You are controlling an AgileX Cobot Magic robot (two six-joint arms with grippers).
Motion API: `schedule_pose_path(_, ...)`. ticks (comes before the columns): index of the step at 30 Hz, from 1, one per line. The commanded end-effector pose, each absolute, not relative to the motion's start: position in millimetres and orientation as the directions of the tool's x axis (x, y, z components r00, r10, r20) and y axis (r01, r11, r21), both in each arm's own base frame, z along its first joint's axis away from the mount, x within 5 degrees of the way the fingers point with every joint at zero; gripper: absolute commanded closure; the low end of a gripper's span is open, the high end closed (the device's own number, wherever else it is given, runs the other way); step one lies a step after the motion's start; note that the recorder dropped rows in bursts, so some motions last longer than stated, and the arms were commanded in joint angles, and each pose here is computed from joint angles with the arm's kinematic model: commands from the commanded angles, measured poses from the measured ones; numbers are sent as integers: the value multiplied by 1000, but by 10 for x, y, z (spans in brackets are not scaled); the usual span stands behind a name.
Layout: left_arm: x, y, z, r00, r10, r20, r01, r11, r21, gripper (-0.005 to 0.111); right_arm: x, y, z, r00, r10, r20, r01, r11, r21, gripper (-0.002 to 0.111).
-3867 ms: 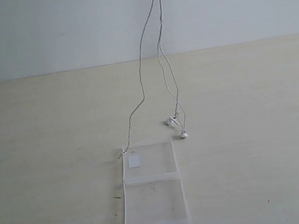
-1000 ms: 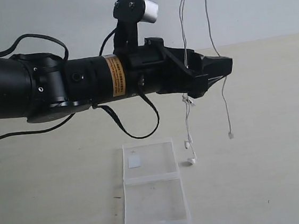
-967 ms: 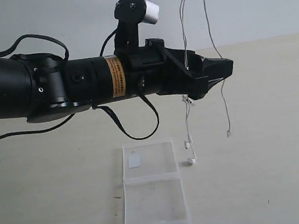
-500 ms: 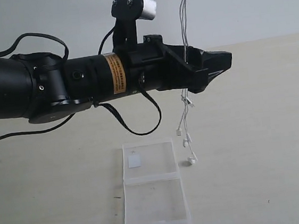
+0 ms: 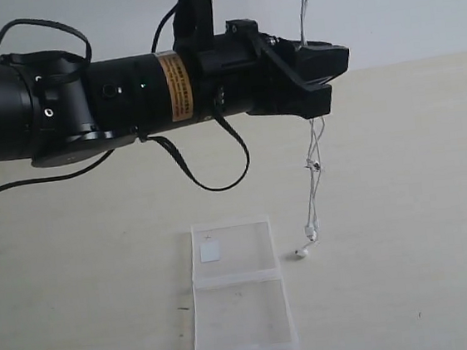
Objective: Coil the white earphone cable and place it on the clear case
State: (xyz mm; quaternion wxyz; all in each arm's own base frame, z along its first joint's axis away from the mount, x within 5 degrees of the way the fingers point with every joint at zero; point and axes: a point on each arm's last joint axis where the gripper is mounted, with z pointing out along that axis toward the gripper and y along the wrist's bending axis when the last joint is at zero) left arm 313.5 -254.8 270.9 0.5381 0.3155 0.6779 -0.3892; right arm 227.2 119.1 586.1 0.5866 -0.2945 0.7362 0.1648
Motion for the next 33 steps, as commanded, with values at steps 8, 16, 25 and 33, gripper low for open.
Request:
schedule_pose_path(8, 3156, -2482, 2718, -314, 38, -949, 779, 582, -234, 107, 2095, 960, 5899, -204, -273, -940, -504, 852, -138, 108)
schedule_pose_path(16, 2991, -2268, 3196, -230, 57, -972, 746, 652, -138, 107, 1597, 399, 6071, -188, -177, -966, -145, 978, -151, 108)
schedule_pose_path(25, 2606, -1942, 3927, -66, -30, -997, 717, 694, -68, 107, 1324, 444, 5554, -356, -136, -924, -285, 958, -31, 108)
schedule_pose_path(33, 2281, -1532, 4279, 3, -50, -999, 581, 813, -39, 107, 1475, 689, 4437, -639, -296, -710, -451, 892, 34, 108)
